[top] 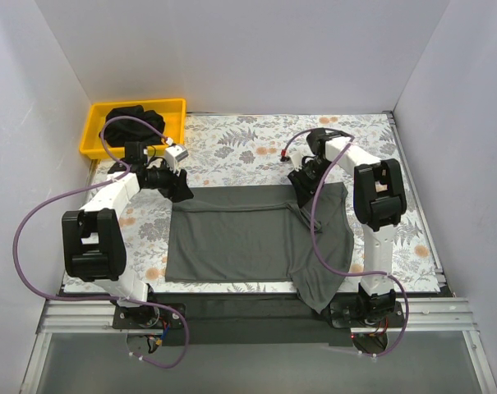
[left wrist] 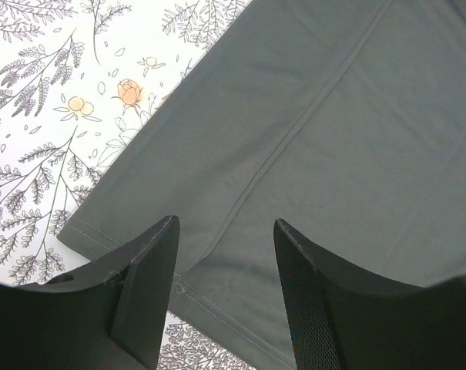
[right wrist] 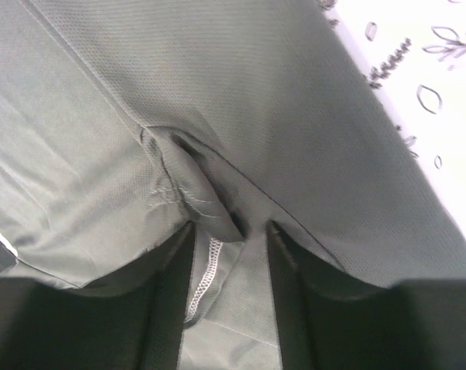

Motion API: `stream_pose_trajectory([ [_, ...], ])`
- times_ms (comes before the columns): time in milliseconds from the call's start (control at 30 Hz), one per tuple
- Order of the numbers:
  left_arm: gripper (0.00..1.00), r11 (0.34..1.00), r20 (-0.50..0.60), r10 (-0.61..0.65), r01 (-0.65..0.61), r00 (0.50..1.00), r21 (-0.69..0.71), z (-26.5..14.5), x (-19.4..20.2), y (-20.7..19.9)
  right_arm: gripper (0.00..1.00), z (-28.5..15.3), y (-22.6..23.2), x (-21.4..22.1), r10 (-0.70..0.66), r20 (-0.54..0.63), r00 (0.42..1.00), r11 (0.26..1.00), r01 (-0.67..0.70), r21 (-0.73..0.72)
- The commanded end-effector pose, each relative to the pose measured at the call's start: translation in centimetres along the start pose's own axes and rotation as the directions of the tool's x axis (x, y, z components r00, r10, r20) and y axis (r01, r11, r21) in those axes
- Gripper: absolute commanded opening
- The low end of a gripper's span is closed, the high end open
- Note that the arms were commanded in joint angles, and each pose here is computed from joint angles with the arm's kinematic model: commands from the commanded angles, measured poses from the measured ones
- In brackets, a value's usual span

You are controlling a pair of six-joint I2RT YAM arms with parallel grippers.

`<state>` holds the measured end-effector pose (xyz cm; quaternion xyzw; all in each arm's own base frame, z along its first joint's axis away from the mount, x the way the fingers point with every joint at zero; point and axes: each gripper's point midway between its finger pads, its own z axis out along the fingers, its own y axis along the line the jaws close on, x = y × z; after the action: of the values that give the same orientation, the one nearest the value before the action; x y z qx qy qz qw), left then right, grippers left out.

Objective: Fold and stack the t-shirts
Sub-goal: Fold the tshirt

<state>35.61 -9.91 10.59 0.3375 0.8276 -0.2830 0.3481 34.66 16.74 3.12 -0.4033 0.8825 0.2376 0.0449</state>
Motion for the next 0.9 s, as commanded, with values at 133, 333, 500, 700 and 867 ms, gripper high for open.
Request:
stream_pose_trajectory([
  [133, 0.51, 0.996, 0.038, 0.085, -0.083, 0.996, -0.031, -1.3, -1.5, -0.4, 0.31, -0.7, 3.3, -1.2, -0.088, 0.015, 0.996, 0.996, 0.088, -0.018],
  [333, 0.51, 0.996, 0.04, 0.083, -0.083, 0.996, -0.025, -1.3, -1.4, -0.6, 0.12, -1.4, 6.6, -0.4, -0.096, 0.012, 0.995, 0.993, 0.097, -0.069],
  [500, 0.51, 0.997, 0.042, 0.075, -0.074, 0.996, -0.025, -1.2, -1.6, -0.5, 0.15, -0.7, 9.7, 1.1, -0.103, -0.019, 0.995, 0.982, 0.098, -0.16],
  [700, 0.51, 0.999, 0.02, -0.003, 0.004, 1.0, -0.035, -0.8, -1.7, 0.3, 0.24, -1.0, 10.6, 2.2, -0.13, -0.05, 0.99, 0.973, 0.118, -0.197],
  [867, 0.53, 0.994, -0.027, -0.091, 0.089, 0.995, -0.063, -0.3, -1.4, 1.4, 0.52, -4.4, 7.7, 1.1, -0.101, 0.006, 0.995, 0.989, 0.101, -0.108],
])
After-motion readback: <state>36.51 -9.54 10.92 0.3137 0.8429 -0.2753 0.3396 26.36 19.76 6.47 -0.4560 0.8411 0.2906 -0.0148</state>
